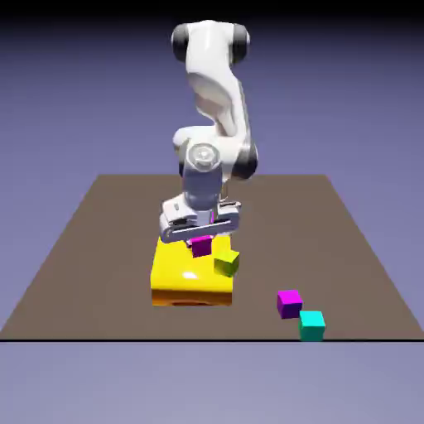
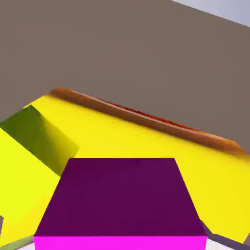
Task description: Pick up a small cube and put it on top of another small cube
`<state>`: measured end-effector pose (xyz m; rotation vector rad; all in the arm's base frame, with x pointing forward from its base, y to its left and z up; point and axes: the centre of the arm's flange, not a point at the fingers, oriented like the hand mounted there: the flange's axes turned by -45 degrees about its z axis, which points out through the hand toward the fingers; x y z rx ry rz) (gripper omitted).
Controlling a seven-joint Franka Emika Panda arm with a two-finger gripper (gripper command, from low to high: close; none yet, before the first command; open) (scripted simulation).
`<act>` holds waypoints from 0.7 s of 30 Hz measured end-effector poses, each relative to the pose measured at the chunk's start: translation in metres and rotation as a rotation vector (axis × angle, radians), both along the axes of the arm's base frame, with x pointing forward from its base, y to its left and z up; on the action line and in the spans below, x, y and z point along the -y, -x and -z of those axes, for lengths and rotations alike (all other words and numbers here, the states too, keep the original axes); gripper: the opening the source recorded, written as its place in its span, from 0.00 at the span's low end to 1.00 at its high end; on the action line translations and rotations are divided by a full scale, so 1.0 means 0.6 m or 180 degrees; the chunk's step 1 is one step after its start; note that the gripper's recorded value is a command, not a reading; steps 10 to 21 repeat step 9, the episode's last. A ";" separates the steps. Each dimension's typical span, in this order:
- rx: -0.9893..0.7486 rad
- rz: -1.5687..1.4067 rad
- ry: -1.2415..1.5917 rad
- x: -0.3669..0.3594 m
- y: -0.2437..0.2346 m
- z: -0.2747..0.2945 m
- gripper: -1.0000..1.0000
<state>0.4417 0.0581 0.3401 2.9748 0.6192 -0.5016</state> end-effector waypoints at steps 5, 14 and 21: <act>0.0002 0.0016 0.0011 0.007 0.017 0.073 0.00; 0.0004 0.0006 0.0018 0.009 0.027 0.108 1.00; 0.0004 0.0006 0.0018 0.009 0.027 0.108 1.00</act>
